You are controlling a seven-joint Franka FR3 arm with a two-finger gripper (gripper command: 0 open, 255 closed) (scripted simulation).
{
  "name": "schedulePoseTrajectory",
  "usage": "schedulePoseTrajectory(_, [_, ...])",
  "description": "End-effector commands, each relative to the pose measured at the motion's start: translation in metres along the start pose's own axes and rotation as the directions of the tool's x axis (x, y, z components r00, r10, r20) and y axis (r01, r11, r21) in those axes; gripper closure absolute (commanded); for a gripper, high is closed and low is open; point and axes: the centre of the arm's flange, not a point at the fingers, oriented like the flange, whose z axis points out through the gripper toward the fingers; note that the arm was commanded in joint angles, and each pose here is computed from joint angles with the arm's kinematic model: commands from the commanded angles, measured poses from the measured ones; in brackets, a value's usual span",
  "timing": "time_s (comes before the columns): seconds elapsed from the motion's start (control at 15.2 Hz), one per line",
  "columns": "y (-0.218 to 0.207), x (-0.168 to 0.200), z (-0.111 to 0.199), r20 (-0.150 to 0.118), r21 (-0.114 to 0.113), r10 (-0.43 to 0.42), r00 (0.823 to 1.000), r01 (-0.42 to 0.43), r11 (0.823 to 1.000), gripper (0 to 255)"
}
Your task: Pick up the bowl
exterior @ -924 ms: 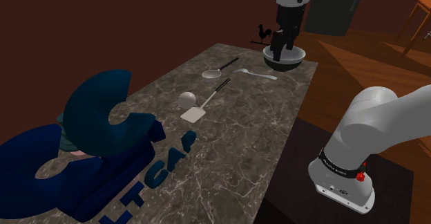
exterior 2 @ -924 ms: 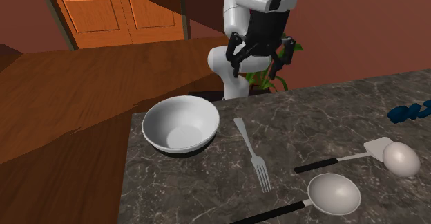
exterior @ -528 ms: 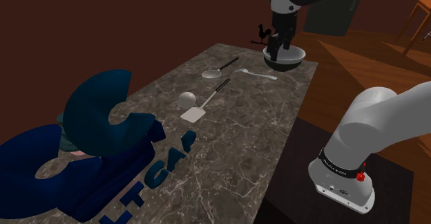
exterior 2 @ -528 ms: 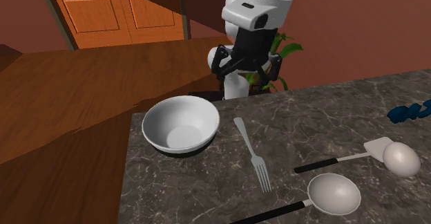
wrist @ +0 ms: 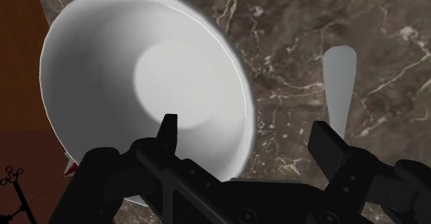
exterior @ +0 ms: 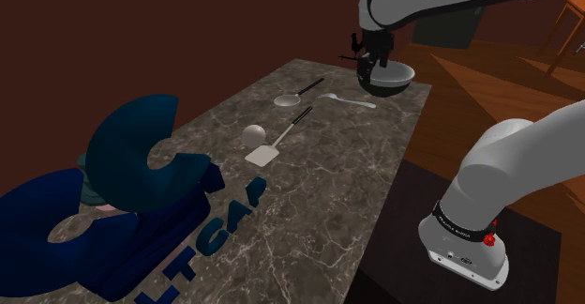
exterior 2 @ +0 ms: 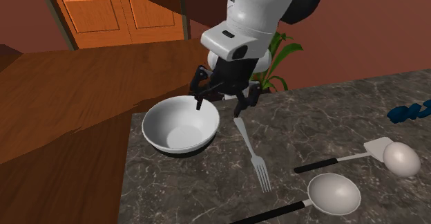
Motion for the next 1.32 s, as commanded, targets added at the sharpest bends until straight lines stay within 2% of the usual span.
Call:
schedulePoseTrajectory(0.0, [-0.002, 0.002, 0.012, 0.000, -0.002, 0.000, 1.000, 0.000, 1.000, 0])
schedulePoseTrajectory(0.33, [-0.007, 0.002, 0.030, 0.000, -0.002, 0.000, 1.000, 0.000, 1.000, 0])
schedulePoseTrajectory(0.4, [-0.007, 0.002, 0.029, 0.000, -0.002, 0.000, 1.000, 0.000, 1.000, 255])
schedulePoseTrajectory(0.99, [-0.007, 0.002, 0.030, 0.000, -0.002, 0.000, 1.000, 0.000, 1.000, 255])
schedulePoseTrajectory(1.25, [-0.001, 0.002, 0.010, 0.000, -0.002, 0.000, 1.000, 0.000, 1.000, 255])
